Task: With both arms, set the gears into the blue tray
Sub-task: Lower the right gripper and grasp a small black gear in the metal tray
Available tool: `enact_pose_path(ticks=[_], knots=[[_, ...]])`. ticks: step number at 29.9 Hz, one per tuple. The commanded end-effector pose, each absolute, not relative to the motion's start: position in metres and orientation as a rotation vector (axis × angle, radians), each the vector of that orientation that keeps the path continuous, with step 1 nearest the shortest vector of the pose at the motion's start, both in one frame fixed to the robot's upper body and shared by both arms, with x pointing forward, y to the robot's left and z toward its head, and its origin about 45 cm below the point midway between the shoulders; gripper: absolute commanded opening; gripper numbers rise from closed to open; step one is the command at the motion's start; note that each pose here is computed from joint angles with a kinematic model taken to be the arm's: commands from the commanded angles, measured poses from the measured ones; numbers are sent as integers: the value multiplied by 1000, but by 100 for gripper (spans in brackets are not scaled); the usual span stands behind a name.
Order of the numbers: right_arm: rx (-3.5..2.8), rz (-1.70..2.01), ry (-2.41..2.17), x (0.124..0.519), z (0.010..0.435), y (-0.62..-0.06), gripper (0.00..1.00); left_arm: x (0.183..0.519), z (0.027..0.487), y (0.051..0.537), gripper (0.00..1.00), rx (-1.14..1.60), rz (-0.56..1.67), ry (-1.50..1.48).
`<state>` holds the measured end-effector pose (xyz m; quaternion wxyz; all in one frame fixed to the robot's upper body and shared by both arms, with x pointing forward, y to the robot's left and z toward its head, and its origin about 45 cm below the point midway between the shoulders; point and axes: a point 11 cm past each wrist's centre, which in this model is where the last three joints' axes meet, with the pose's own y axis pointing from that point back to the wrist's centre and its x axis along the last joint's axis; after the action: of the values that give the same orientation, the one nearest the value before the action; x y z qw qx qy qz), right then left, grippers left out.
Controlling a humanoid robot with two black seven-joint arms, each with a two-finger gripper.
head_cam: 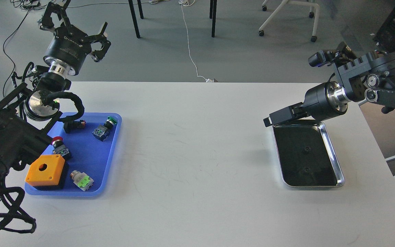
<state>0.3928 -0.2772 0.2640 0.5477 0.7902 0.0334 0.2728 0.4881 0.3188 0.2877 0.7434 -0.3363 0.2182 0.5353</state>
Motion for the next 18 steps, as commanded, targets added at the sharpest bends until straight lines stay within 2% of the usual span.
enact_pose_path(ticks=[1, 12, 18], knots=[[1770, 655, 166, 387, 250, -296, 98, 488, 288, 318, 98, -741, 1171, 480], [1620, 735, 169, 397, 207, -331, 95, 484, 278, 322, 98, -728, 1187, 491], [1611, 738, 166, 396, 183, -337, 90, 483, 272, 322, 98, -717, 1192, 497]])
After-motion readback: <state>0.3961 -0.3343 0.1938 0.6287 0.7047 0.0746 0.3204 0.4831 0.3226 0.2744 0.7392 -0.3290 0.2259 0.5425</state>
